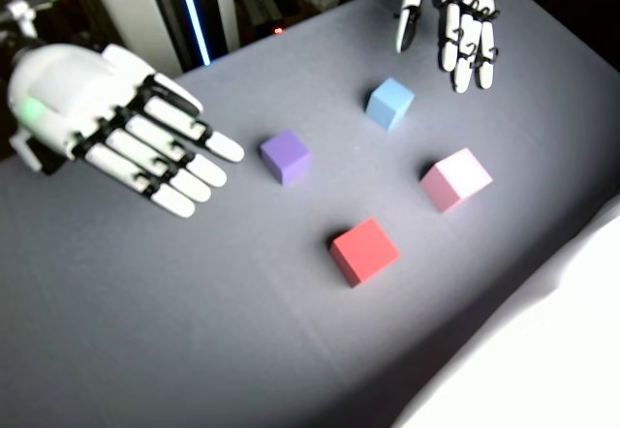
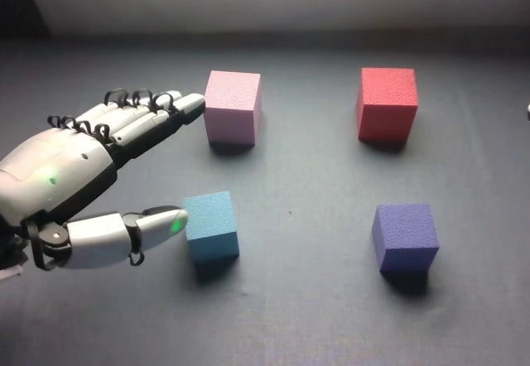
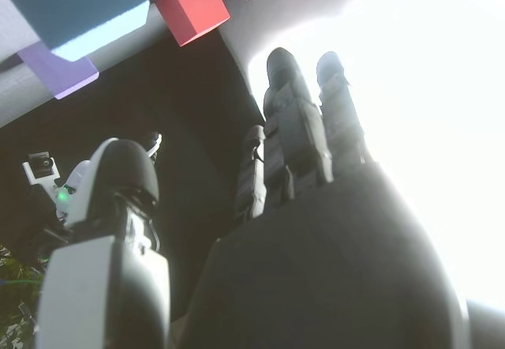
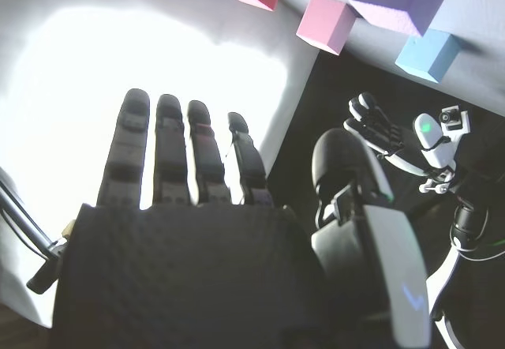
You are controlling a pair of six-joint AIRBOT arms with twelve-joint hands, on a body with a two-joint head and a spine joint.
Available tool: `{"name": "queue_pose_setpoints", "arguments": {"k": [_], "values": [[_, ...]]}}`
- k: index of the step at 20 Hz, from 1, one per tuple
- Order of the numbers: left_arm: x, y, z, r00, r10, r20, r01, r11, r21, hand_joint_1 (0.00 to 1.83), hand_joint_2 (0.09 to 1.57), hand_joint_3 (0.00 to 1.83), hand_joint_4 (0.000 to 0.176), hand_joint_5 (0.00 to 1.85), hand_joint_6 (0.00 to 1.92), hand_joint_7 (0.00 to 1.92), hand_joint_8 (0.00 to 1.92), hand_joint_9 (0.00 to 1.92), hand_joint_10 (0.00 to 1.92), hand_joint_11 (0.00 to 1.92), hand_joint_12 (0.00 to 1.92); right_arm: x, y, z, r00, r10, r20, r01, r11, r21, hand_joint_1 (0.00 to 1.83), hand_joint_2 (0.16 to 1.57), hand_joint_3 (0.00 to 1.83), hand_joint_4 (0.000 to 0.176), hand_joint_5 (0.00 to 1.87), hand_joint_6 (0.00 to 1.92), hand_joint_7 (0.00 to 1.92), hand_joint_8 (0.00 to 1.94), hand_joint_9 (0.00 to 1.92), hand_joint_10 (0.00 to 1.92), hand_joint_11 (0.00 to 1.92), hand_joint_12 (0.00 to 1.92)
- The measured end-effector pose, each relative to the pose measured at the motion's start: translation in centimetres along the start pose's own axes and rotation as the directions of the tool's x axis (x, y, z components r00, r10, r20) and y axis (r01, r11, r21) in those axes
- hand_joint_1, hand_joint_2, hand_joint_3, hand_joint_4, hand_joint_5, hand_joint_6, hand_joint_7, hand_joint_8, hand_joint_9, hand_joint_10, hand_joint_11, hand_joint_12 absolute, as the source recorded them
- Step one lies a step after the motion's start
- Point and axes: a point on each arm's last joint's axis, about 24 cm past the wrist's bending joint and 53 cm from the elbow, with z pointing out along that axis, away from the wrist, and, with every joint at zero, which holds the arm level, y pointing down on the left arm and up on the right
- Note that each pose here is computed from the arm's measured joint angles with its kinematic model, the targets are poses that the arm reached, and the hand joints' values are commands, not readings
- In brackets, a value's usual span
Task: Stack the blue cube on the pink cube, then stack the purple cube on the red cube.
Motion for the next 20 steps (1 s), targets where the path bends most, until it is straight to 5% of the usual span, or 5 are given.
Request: {"name": "queue_pose_setpoints", "arguments": {"k": [4, 9, 11, 16, 20], "values": [[0.0, 0.0, 0.0, 1.0000, 0.000, -0.001, 0.000, 1.0000, 0.000, 0.30, 1.26, 0.00, 0.121, 0.00, 0.00, 0.00, 0.00, 0.11, 0.02, 0.00, 1.32, 0.0, -0.1, 0.0, 1.000, 0.001, -0.001, -0.001, 1.000, 0.004, 0.63, 1.37, 0.00, 0.000, 0.13, 0.03, 0.05, 0.01, 0.06, 0.03, 0.00, 1.28], [0.4, 0.1, 0.1, 0.9999, -0.002, -0.011, 0.002, 1.0000, 0.000, 0.47, 1.18, 0.00, 0.100, 0.00, 0.00, 0.00, 0.00, 0.00, 0.00, 0.00, 0.39, 0.0, -0.1, 0.0, 1.000, 0.001, -0.001, -0.001, 1.000, 0.004, 0.61, 1.38, 0.00, 0.000, 0.06, 0.00, 0.01, 0.00, 0.05, 0.04, 0.00, 1.23], [1.7, 0.5, 0.3, 0.9989, -0.011, -0.045, 0.011, 0.9998, -0.016, 0.44, 1.07, 0.00, 0.064, 0.00, 0.00, 0.02, 0.00, 0.06, 0.01, 0.00, 0.54, 0.0, -0.1, 0.0, 1.000, 0.001, -0.001, -0.001, 1.000, 0.004, 0.59, 1.39, 0.00, 0.000, 0.05, 0.00, 0.00, 0.00, 0.01, 0.03, 0.00, 1.03], [5.0, 1.3, 1.1, 0.9904, -0.013, -0.138, 0.008, 0.9992, -0.040, 0.53, 1.02, 0.00, 0.099, 0.05, 0.01, 0.10, 0.01, 0.07, 0.01, 0.00, 0.35, 0.1, -0.1, 0.0, 1.000, 0.004, -0.002, -0.004, 1.000, 0.005, 0.61, 1.39, 0.00, 0.000, 0.04, 0.00, 0.00, 0.00, 0.00, 0.00, 0.00, 1.02], [5.9, 3.3, 1.7, 0.9866, -0.015, -0.162, -0.001, 0.9952, -0.098, 0.58, 1.04, 0.00, 0.056, 0.08, 0.00, 0.21, 0.01, 0.15, 0.05, 0.00, 0.57, 0.1, -0.4, -0.1, 1.000, 0.004, -0.002, -0.004, 1.000, 0.012, 0.60, 1.39, 0.00, 0.000, 0.04, 0.00, 0.00, 0.00, 0.01, 0.01, 0.00, 1.14]]}}
